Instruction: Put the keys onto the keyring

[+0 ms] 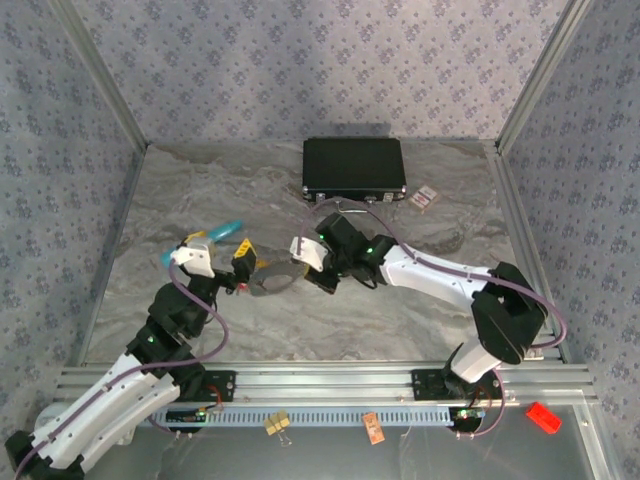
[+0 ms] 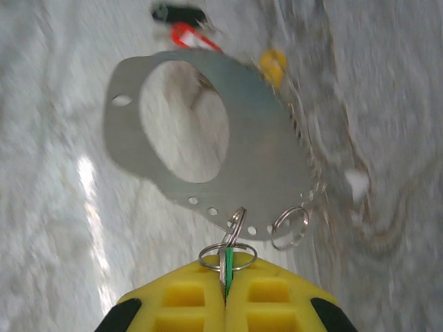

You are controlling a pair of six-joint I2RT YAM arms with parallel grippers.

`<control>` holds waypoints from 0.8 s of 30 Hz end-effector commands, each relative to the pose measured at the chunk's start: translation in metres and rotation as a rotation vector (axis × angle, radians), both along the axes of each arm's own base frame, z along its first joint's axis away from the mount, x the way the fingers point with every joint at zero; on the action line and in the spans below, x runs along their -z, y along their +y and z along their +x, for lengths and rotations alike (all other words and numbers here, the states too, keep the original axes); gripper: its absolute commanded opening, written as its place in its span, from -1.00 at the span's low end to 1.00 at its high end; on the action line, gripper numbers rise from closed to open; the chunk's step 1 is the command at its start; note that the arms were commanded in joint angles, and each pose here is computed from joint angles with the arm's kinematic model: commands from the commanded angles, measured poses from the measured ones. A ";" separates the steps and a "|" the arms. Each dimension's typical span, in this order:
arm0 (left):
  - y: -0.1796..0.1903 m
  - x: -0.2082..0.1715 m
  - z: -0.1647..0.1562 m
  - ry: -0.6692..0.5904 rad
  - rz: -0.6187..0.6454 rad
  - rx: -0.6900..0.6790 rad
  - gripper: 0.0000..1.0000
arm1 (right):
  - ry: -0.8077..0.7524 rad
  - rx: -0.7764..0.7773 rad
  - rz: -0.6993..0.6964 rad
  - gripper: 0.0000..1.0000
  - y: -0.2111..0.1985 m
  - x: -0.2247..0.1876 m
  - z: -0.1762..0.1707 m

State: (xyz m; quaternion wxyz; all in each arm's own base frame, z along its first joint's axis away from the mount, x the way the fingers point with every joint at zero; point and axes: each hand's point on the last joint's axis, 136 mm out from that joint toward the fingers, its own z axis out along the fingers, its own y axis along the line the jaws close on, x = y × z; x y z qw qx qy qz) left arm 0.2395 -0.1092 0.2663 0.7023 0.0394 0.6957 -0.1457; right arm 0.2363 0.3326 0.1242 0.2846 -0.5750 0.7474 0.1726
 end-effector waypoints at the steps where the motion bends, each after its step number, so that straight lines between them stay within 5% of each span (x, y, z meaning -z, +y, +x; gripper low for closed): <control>1: 0.005 0.008 0.004 0.018 -0.015 -0.028 0.99 | -0.009 0.026 -0.186 -1.00 -0.041 0.018 -0.007; 13: 0.012 0.029 0.012 0.071 -0.015 -0.071 0.99 | 0.009 -0.003 -0.635 -1.00 -0.115 0.074 -0.032; 20: 0.012 0.029 0.014 0.075 0.010 -0.076 0.99 | 0.037 -0.034 -0.749 -0.97 -0.125 0.094 -0.041; 24: 0.014 0.030 0.015 0.074 0.027 -0.088 0.99 | 0.082 -0.059 -0.828 -0.79 -0.138 0.102 -0.050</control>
